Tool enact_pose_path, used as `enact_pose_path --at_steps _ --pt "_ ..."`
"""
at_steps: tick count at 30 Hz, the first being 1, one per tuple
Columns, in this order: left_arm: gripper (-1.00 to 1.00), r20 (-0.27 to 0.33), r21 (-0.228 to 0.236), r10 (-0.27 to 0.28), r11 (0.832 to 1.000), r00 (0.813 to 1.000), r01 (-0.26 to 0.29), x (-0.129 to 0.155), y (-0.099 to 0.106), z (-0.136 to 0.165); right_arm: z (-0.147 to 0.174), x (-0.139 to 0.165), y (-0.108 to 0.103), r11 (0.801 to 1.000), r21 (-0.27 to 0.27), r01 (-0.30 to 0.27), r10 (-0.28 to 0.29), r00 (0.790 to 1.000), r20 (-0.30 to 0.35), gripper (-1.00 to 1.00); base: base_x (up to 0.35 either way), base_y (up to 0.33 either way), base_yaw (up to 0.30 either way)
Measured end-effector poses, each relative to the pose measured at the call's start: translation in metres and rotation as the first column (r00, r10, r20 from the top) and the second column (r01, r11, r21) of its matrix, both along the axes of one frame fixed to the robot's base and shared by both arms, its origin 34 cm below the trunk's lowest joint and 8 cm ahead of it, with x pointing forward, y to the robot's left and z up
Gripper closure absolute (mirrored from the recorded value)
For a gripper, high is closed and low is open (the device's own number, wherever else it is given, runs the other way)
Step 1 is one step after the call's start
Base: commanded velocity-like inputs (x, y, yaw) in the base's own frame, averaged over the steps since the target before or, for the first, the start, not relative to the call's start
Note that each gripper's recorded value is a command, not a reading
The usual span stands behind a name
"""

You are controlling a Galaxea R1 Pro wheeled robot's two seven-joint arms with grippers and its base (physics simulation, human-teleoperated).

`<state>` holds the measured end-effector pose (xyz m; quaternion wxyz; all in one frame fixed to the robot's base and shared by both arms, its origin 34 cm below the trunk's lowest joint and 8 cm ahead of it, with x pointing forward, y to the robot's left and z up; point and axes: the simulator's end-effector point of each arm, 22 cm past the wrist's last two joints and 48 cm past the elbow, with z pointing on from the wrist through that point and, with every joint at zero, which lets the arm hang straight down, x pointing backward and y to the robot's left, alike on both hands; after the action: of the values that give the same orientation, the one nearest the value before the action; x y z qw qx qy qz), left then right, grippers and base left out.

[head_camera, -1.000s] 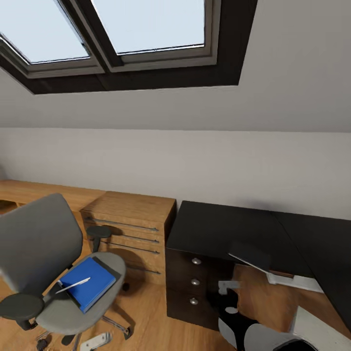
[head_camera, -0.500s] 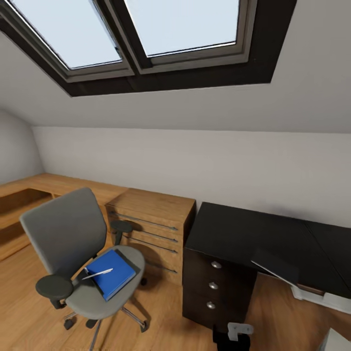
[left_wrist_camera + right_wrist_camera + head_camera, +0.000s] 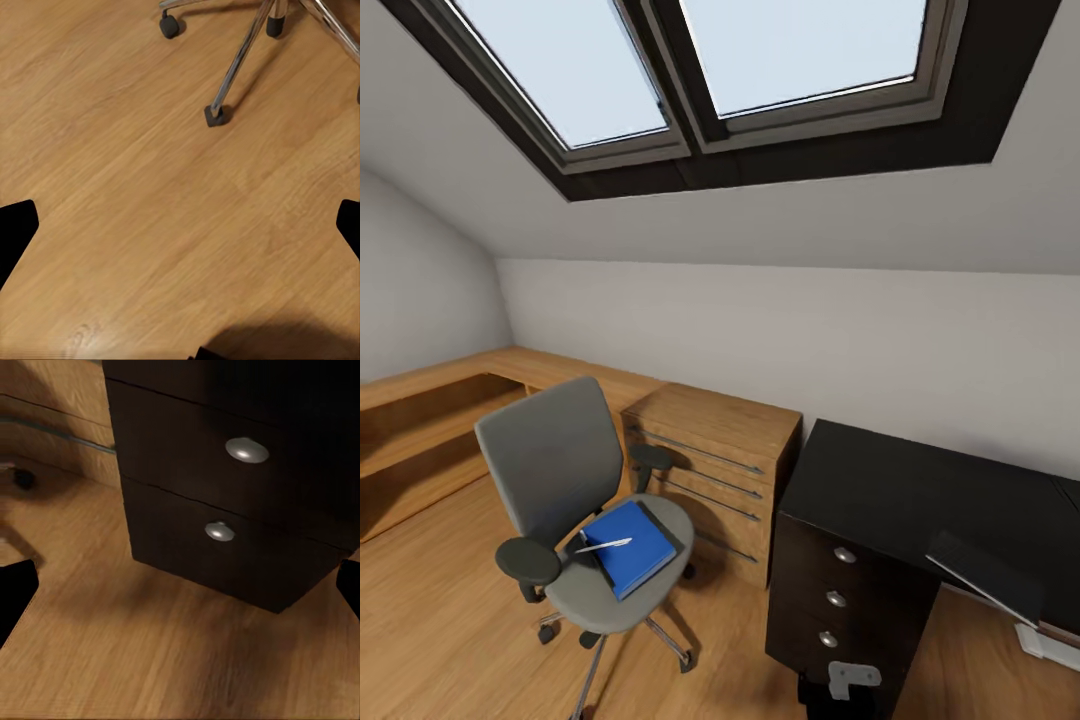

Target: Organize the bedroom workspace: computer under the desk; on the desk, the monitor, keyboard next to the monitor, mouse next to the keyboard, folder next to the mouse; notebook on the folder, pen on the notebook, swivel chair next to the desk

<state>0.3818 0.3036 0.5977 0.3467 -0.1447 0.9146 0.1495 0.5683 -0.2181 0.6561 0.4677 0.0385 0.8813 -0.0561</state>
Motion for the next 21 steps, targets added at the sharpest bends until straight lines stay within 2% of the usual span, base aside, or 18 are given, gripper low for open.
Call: enact_pose_path --at_steps 1,6,13,21 --pt "-1.0 0.001 0.0 0.001 1.0 1.0 -0.001 0.0 0.0 0.0 -0.003 -0.003 -0.021 1.0 -0.02 0.006 -0.006 1.0 -0.007 -1.0 0.0 0.0 0.026" --pt "-1.0 0.001 0.0 0.001 1.0 1.0 -0.001 0.0 0.0 0.0 -0.007 -0.005 -0.037 0.999 -0.031 -0.017 0.016 1.0 -0.014 -1.0 0.0 0.0 0.01" --pt "-1.0 0.001 -0.001 0.001 1.0 1.0 -0.001 0.0 -0.001 0.0 -0.003 -0.003 -0.035 0.999 -0.029 -0.027 0.027 1.0 0.007 -1.0 0.0 0.0 0.001" --pt "-1.0 0.0 0.0 0.001 1.0 1.0 -0.001 0.0 0.0 0.0 0.0 -0.001 -0.025 0.999 -0.017 -0.033 0.034 0.999 0.025 -1.0 0.0 0.0 0.249"
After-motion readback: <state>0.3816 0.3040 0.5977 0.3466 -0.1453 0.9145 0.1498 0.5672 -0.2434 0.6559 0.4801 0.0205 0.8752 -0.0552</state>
